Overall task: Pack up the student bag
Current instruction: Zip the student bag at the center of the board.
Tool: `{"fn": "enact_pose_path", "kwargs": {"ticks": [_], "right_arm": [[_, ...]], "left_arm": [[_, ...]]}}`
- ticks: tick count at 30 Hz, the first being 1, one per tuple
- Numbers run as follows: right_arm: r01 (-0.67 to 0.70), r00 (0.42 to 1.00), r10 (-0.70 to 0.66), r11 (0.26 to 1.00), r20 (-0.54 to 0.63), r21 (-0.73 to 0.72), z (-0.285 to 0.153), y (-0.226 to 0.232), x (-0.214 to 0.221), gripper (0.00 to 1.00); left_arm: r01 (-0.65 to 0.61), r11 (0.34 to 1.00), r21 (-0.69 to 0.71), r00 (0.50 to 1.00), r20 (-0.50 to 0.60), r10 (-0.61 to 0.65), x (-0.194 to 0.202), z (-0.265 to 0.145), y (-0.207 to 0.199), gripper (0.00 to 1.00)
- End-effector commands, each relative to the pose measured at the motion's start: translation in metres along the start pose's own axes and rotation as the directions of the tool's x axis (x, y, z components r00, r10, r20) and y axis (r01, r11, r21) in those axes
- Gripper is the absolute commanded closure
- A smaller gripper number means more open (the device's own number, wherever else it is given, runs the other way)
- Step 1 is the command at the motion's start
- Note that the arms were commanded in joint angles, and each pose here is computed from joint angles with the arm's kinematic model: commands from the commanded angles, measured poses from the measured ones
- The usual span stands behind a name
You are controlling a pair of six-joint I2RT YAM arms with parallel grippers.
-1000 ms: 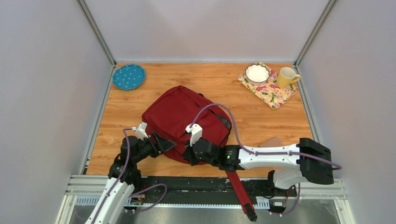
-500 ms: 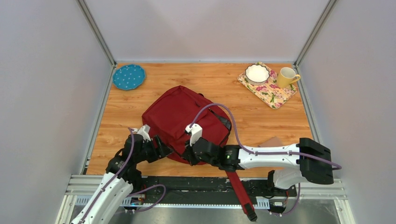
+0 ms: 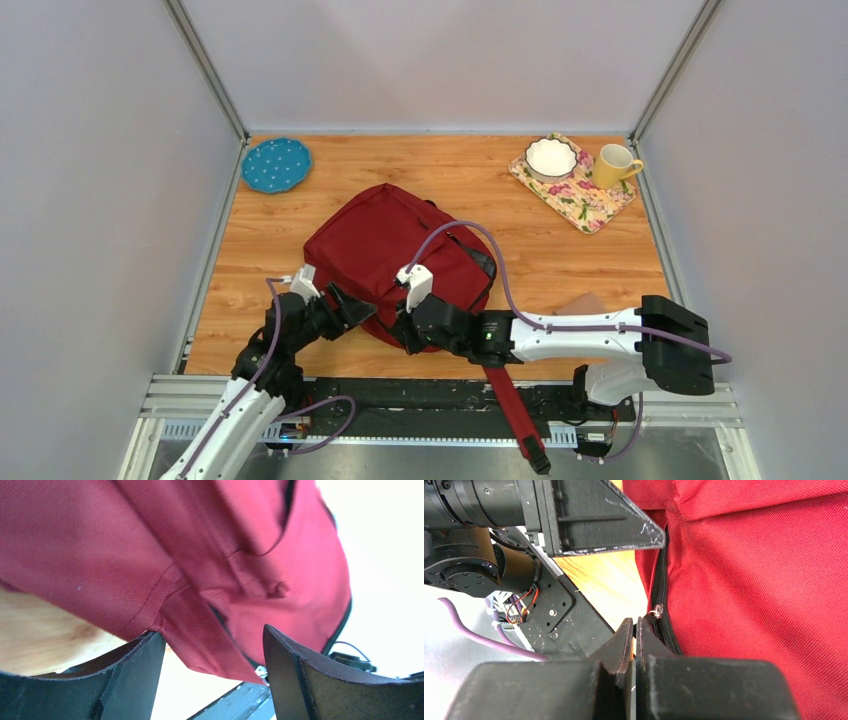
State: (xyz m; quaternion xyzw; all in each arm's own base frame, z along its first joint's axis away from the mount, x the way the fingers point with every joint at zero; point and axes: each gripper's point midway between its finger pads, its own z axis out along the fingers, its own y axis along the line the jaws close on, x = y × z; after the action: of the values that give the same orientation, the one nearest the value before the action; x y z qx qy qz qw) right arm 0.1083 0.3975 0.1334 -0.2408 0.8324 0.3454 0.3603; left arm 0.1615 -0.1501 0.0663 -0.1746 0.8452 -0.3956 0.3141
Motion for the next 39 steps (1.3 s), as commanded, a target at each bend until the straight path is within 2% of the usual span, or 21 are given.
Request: {"fn": "enact_pose_path", "kwargs": {"ticks": [1, 6, 7, 9, 10, 14, 16, 25, 39], "right_arm": [[-0.025, 0.998, 0.027, 0.999, 0.057, -0.041, -0.002, 0.017, -0.021, 1.00], [-0.027, 0.998, 0.030, 0.999, 0.059, -0.043, -0.002, 0.017, -0.021, 1.00], [-0.027, 0.998, 0.030, 0.999, 0.058, -0.044, -0.003, 0.017, -0.021, 1.00], [-0.027, 0.998, 0.030, 0.999, 0.060, -0.045, -0.003, 0.017, -0.021, 1.00], [-0.024, 0.998, 0.027, 0.999, 0.059, -0.044, -0.003, 0.017, -0.021, 1.00], [-0.008, 0.997, 0.010, 1.000, 0.071, -0.025, -0.007, 0.011, -0.023, 1.00], [-0.002, 0.997, 0.003, 1.000, 0.080, -0.016, -0.011, 0.006, -0.023, 1.00], [0.013, 0.997, -0.022, 0.992, 0.068, 0.125, -0.027, -0.043, -0.015, 1.00], [-0.013, 0.994, -0.005, 0.985, 0.105, 0.170, -0.062, -0.077, -0.013, 1.00]], "left_arm": [[0.097, 0.993, 0.074, 0.995, 0.022, -0.099, 0.008, 0.019, 0.010, 0.22], [0.098, 0.993, 0.064, 0.995, 0.011, -0.099, 0.012, 0.022, 0.015, 0.23], [0.092, 0.994, 0.066, 0.996, 0.007, -0.093, 0.012, 0.022, 0.015, 0.33], [0.087, 0.994, 0.063, 0.996, 0.000, -0.088, 0.014, 0.023, 0.017, 0.45], [0.080, 0.995, 0.061, 0.997, -0.002, -0.080, 0.015, 0.023, 0.018, 0.64], [0.052, 0.998, 0.036, 0.998, -0.022, -0.051, 0.019, 0.023, 0.025, 0.90], [0.035, 0.999, 0.013, 0.999, -0.035, -0.034, 0.023, 0.023, 0.031, 1.00], [0.004, 0.998, -0.063, 1.000, -0.019, -0.006, 0.023, 0.023, 0.049, 1.00], [-0.059, 0.984, -0.170, 0.998, 0.023, 0.063, 0.011, 0.014, 0.064, 1.00]]}}
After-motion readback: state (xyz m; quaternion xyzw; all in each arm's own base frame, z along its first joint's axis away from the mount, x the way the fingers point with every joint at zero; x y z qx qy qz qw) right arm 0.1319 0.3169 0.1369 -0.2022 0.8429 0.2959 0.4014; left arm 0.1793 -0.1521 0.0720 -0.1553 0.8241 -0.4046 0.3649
